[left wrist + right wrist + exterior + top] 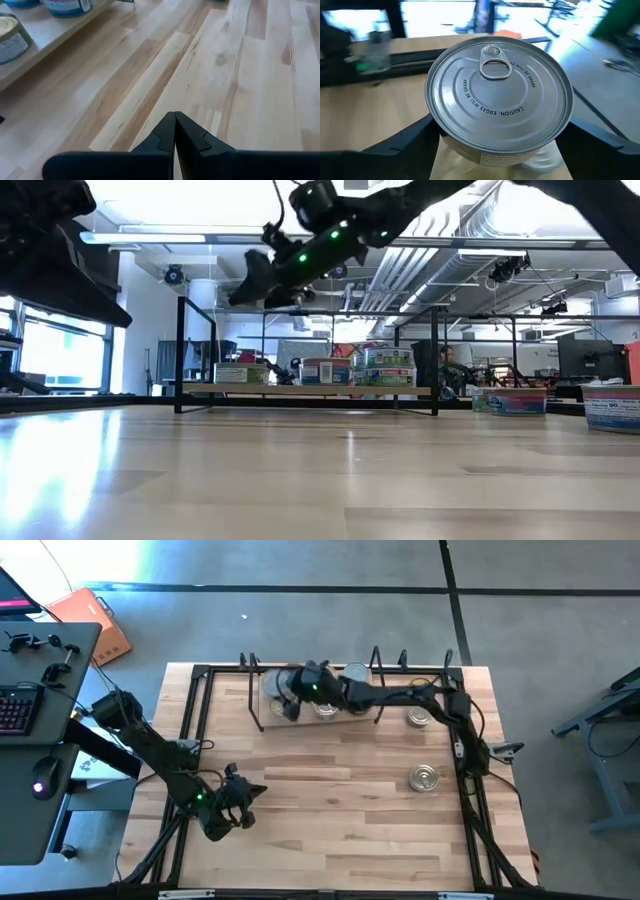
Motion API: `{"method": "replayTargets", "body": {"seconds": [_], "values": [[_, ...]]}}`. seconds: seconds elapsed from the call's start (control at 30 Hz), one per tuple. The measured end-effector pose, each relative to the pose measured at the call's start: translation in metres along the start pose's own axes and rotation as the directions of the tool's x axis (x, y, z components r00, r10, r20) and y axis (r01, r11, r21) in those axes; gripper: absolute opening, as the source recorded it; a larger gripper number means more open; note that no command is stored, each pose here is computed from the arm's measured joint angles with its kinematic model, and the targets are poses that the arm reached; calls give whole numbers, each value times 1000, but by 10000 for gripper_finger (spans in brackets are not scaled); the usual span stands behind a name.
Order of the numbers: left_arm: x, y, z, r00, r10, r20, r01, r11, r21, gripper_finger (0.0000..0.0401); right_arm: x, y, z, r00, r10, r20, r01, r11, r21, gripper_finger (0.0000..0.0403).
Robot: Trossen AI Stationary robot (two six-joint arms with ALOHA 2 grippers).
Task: Stack canned seafood by type on shelf
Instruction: Stack the green tuna can on top of the green tuna can on the shelf
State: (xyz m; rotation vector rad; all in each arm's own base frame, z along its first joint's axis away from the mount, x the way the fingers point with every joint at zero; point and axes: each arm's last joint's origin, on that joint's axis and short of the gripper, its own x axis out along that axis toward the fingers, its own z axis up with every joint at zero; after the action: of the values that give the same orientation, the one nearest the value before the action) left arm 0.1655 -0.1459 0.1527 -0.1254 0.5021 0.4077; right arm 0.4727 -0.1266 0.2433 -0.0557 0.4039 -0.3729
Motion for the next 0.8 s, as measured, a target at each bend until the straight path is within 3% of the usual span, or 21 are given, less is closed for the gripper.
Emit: {"method": "replayTargets", "body": {"seconds": [0.13, 0.3, 0.53, 0.67, 0.8], "values": [[0, 0, 1, 1000, 10, 19, -10, 1000, -9, 0, 20, -28, 0, 996, -73, -46, 76, 996, 46, 331], [0, -2, 12, 998, 15, 68, -10, 997, -71, 0, 45, -57, -14, 989, -22, -145, 33, 997, 72, 331], [-12, 1, 98, 985, 14, 172, 6, 994, -113, 0, 72, -61, -37, 972, -4, -234, 19, 998, 61, 331], [-13, 26, 150, 982, 27, 185, -16, 998, -59, 0, 73, -61, -41, 967, -8, -255, 22, 999, 49, 330], [-2, 65, 187, 988, 70, 139, -65, 997, -42, 0, 73, -64, -42, 963, -12, -271, 24, 999, 42, 330]]}}
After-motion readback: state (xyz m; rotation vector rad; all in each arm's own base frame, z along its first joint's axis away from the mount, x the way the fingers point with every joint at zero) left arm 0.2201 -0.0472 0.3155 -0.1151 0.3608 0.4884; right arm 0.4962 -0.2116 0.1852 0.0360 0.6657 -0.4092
